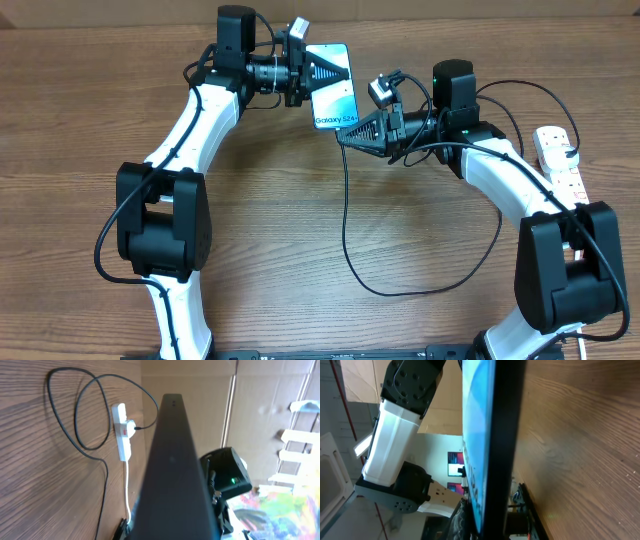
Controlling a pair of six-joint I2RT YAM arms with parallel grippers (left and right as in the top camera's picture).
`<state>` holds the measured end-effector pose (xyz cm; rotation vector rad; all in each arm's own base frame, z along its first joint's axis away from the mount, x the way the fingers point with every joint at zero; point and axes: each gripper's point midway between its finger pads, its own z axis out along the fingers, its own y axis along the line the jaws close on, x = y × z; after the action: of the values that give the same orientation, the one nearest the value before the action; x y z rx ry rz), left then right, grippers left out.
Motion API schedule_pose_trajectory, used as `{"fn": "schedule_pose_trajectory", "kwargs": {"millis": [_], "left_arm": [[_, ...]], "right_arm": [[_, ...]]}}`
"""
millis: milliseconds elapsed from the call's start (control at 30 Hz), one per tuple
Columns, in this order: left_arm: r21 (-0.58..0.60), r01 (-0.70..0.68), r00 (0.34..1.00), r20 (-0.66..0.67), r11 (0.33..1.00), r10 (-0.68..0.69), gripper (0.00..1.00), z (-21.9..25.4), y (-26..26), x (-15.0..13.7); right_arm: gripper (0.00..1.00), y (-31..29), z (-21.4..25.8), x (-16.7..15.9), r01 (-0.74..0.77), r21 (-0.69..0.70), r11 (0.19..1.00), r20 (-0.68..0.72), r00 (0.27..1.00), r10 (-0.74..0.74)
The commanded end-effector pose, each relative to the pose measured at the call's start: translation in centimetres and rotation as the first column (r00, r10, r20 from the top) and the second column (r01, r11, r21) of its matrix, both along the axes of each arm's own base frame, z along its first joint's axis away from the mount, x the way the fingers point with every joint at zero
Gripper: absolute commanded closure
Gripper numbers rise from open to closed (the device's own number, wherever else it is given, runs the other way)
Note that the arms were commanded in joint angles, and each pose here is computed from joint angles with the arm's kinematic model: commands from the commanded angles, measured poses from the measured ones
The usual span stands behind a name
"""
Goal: Plug charger to phone and switch on socket
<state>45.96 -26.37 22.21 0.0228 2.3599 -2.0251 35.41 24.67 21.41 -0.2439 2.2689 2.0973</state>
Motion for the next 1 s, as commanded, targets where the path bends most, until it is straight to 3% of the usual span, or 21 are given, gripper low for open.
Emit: {"fn": "schedule_pose_trajectory", "kwargs": {"millis": [0, 967], "left_arm": [[-0.157, 0.302, 0.953, 0.042, 0.94, -0.3, 0.96, 3.4, -3.0, -6.4], [-0.16, 0.326, 0.934, -0.1, 0.932, -0.344, 0.96, 2.8, -4.7, -8.2]], "right_arm": [[0.96, -0.4, 0.0, 3.1, 0.153, -0.066, 0.986, 0.083, 0.986, -0.147], [0.96, -0.5, 0.3, 3.8, 0.176, -0.057, 0.983, 0.185, 0.969, -0.163]]}}
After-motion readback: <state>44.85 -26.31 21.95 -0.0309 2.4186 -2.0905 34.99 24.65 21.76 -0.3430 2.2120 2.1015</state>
